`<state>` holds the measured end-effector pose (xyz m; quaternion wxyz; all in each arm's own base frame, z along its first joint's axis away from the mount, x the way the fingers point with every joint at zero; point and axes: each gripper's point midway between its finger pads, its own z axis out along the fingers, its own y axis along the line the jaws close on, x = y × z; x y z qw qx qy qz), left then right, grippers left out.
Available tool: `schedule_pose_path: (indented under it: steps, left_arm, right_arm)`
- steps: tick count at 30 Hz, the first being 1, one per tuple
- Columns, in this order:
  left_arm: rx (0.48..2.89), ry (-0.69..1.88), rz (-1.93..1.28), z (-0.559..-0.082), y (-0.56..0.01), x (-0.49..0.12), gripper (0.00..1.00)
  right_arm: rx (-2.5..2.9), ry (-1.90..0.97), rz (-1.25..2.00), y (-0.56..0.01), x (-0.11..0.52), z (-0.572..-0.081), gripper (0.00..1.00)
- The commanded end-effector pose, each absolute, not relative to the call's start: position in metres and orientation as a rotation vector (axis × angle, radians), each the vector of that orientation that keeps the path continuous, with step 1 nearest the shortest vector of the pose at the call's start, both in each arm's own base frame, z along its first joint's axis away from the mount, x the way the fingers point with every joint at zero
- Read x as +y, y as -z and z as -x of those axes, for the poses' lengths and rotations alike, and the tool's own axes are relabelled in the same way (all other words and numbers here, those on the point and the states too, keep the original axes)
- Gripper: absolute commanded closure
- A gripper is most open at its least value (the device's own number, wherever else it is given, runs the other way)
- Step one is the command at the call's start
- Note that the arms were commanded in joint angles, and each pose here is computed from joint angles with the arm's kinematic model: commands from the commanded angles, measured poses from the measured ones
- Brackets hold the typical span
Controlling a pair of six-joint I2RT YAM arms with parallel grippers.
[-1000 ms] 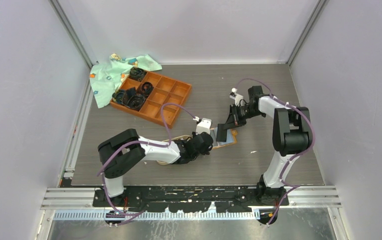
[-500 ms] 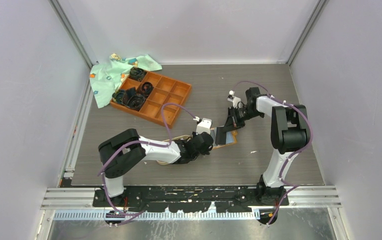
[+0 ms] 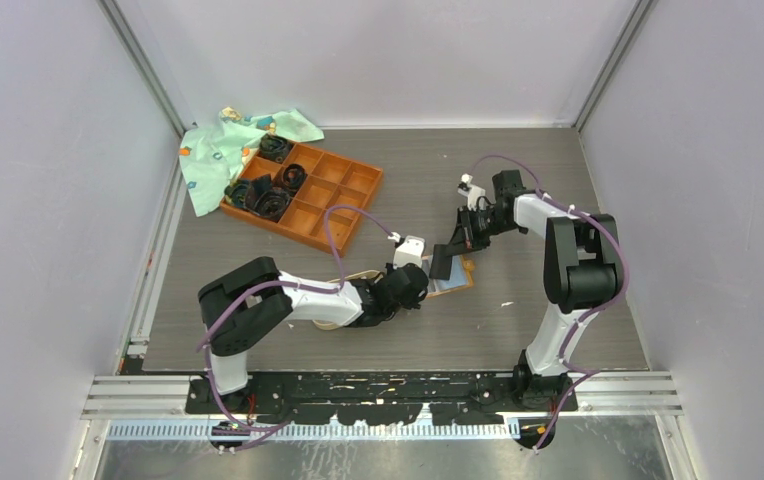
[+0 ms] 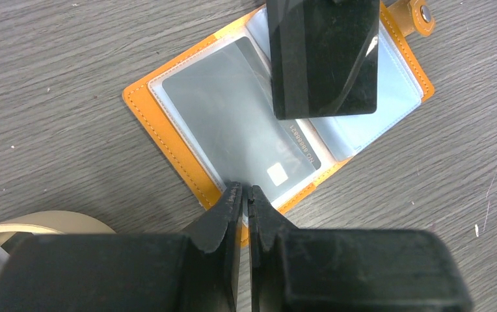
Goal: Put the credit cards into the card holder
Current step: Insert the credit card into the card holder.
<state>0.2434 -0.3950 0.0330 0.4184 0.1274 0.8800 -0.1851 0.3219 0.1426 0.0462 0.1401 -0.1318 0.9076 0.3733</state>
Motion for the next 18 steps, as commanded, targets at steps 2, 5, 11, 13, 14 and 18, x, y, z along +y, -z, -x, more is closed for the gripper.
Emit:
schedule_pose_path:
  steps: [2,5,11,13,14,18]
  left_arm:
    - [2.194,0.463,-0.307,-0.247,-0.039,-0.402,0.91]
    - [2.196,0.462,-0.309,-0.247,-0.039,-0.403,0.91]
    - [2.198,0.459,-0.309,-0.248,-0.039,-0.403,0.91]
    - [2.198,0.459,-0.309,-0.248,-0.039,-0.403,0.91]
    - [2.199,0.458,-0.310,-0.248,-0.039,-0.403,0.91]
    - [2.200,0.456,-0.312,-0.247,-0.038,-0.403,0.91]
  right_arm:
    - [2.544,-0.986,0.418,-0.056,0.140,-0.343,0.99]
    - [2.529,-0.971,0.426,-0.058,0.139,-0.344,0.99]
    - [2.493,-0.947,0.427,-0.066,0.139,-0.348,0.99]
    - [2.484,-0.937,0.426,-0.067,0.139,-0.349,0.99]
    - [2.481,-0.931,0.425,-0.068,0.138,-0.350,0.99]
    - [2.485,-0.947,0.426,-0.066,0.139,-0.348,0.99]
